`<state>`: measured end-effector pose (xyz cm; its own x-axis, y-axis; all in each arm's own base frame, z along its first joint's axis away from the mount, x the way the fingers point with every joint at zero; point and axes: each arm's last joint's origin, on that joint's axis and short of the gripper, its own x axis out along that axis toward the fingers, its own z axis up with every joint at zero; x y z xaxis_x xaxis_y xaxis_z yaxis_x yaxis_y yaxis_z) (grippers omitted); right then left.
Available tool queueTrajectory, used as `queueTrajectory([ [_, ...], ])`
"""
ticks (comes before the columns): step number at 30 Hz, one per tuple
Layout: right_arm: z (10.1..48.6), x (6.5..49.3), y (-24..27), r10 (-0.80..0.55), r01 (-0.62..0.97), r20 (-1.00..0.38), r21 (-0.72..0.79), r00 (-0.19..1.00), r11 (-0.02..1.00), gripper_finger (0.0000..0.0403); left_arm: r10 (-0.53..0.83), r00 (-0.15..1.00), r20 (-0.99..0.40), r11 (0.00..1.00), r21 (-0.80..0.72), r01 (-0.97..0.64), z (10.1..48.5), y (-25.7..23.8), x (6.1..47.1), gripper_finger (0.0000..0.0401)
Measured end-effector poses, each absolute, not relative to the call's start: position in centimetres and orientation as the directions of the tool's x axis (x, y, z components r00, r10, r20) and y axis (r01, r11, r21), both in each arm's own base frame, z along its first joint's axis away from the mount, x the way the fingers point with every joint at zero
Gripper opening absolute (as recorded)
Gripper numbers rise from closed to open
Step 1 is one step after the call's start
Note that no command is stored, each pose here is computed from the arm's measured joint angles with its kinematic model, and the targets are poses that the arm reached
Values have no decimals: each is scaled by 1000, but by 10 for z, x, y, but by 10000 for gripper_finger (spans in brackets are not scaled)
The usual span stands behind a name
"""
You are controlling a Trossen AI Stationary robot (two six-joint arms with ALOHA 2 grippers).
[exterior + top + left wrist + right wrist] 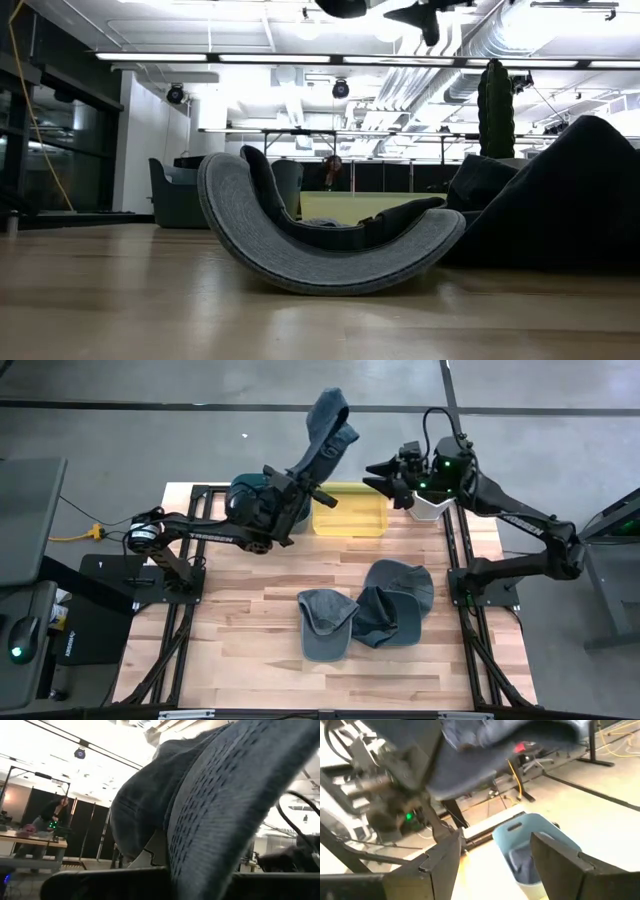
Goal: Pick & Place hat
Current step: Put the top blue cap into the blue bin
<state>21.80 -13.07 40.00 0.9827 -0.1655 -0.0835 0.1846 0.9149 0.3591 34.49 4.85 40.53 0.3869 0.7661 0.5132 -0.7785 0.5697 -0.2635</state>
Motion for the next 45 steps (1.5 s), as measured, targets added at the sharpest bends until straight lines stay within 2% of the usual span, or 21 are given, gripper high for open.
queueTrajectory([
  [5, 402, 197, -128, -205, 241, -142, 323, 968, 915, 231, 771, 363, 523, 559, -284, -779, 413, 60, 336, 0],
  [10, 404, 176, -123, -248, 295, -188, 289, 950, 911, 232, 770, 408, 491, 584, -284, -761, 420, 77, 328, 0],
  [13, 403, 163, -120, -272, 329, -229, 271, 935, 904, 232, 748, 469, 469, 636, -305, -709, 426, 89, 318, 0],
  [19, 399, 138, -112, -313, 394, -325, 222, 892, 892, 232, 758, 573, 313, 653, -386, -652, 432, 115, 289, 0],
  [23, 396, 127, -107, -346, 436, -379, 183, 858, 881, 232, 736, 646, 204, 654, -463, -599, 439, 130, 253, 0],
  [27, 394, 124, -105, -343, 440, -400, 181, 850, 879, 232, 707, 705, 61, 616, -544, -570, 436, 147, 221, 0],
  [36, 396, 125, -106, -354, 448, -382, 194, 854, 872, 232, 516, 849, -115, 583, -679, -446, 421, 193, 171, 0],
  [42, 397, 125, -106, -362, 462, -370, 232, 856, 856, 232, 316, 916, -249, 530, -754, -388, 389, 228, 160, 0],
  [45, 397, 125, -106, -369, 473, -371, 244, 852, 847, 232, 255, 930, -266, 522, -771, -364, 378, 243, 153, 0],
])
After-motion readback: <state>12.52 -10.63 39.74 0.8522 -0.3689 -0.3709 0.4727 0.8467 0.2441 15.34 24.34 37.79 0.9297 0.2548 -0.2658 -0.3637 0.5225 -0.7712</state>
